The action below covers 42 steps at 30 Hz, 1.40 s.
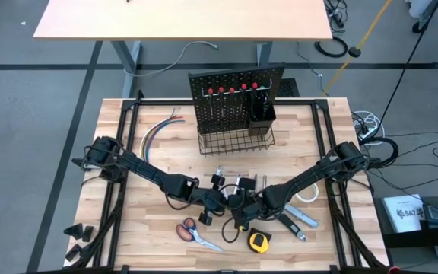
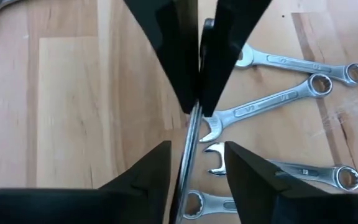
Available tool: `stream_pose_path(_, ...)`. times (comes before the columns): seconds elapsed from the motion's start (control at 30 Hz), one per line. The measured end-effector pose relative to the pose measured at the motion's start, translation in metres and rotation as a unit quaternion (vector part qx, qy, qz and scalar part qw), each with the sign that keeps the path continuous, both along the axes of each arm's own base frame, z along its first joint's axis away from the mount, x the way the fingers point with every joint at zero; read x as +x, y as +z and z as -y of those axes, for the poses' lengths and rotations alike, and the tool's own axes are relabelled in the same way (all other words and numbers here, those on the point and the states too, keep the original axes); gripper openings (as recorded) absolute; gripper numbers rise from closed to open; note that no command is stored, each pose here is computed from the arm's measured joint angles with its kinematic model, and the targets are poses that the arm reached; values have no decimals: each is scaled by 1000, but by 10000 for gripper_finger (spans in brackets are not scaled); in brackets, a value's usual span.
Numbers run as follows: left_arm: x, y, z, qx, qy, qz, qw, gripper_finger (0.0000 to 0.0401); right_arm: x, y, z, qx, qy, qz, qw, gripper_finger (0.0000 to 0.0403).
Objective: Hang tools onto peg board
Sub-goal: Put the wrench into the black bin on the pegboard
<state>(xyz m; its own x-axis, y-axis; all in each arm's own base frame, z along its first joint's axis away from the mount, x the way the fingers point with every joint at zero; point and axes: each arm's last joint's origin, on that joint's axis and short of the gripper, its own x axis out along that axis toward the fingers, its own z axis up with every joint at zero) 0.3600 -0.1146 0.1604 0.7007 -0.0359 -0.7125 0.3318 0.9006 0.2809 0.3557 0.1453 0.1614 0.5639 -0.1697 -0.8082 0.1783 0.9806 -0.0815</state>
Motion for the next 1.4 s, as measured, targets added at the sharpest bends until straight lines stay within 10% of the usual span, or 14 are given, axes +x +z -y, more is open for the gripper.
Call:
stream_pose_path(0.3, 0, 0, -1, -2, 5, -1, 1000, 18, 2, 0, 3, -5, 8, -1, 1000, 13)
stream_pose_path(1.1, -12, 11, -16, 30, 46, -31, 998, 141, -7, -3, 10, -65, -8, -40, 997, 4)
stream_pose_path(1.4, -60, 18, -43, -10, 76, 46, 996, 141, -24, -10, 18, -55, -22, -22, 998, 4)
